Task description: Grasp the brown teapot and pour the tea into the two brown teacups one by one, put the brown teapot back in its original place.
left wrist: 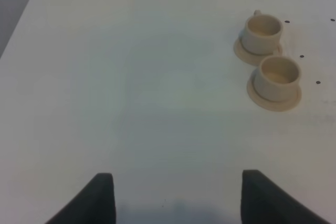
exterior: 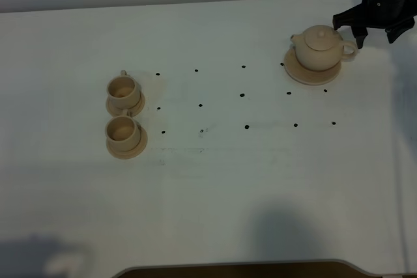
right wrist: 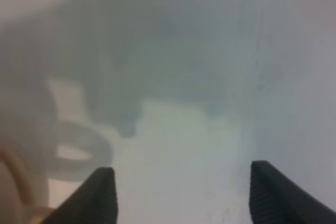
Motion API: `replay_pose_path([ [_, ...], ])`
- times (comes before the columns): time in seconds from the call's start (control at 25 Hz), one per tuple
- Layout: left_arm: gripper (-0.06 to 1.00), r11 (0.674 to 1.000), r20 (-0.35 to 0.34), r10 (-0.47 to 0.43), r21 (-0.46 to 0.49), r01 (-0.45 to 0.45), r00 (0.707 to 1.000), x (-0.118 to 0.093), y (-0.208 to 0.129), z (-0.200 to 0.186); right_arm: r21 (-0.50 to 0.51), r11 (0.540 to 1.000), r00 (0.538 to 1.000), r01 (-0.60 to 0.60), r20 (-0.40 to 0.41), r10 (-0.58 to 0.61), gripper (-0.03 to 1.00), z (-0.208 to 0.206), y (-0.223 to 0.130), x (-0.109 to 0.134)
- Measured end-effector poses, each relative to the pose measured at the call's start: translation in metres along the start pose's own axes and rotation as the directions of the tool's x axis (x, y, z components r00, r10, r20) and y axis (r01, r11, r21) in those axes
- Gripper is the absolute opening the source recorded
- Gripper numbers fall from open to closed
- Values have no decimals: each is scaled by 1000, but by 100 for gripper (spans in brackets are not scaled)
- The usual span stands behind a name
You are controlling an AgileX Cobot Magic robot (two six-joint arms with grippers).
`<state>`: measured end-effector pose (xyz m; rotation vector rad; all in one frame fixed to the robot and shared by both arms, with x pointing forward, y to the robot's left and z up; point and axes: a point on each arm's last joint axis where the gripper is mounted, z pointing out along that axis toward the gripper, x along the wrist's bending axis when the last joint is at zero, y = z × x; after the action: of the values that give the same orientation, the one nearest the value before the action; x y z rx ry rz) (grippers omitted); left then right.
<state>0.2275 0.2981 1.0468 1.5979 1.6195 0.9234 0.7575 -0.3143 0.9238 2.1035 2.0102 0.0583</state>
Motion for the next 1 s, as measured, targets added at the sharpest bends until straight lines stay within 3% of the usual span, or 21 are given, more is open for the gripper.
replay_pose_path([
  [0.2,55,1000,0,0,0,0,1000,0,0,0,4,1000,999,-10,-48,10,55,0,0,4],
  [0.72,55,1000,0,0,0,0,1000,0,0,0,41,999,999,-12,-51,14,55,-9,-13,0],
  [1.0,55,1000,0,0,0,0,1000,0,0,0,77,997,991,-29,-132,39,55,-7,-19,7],
])
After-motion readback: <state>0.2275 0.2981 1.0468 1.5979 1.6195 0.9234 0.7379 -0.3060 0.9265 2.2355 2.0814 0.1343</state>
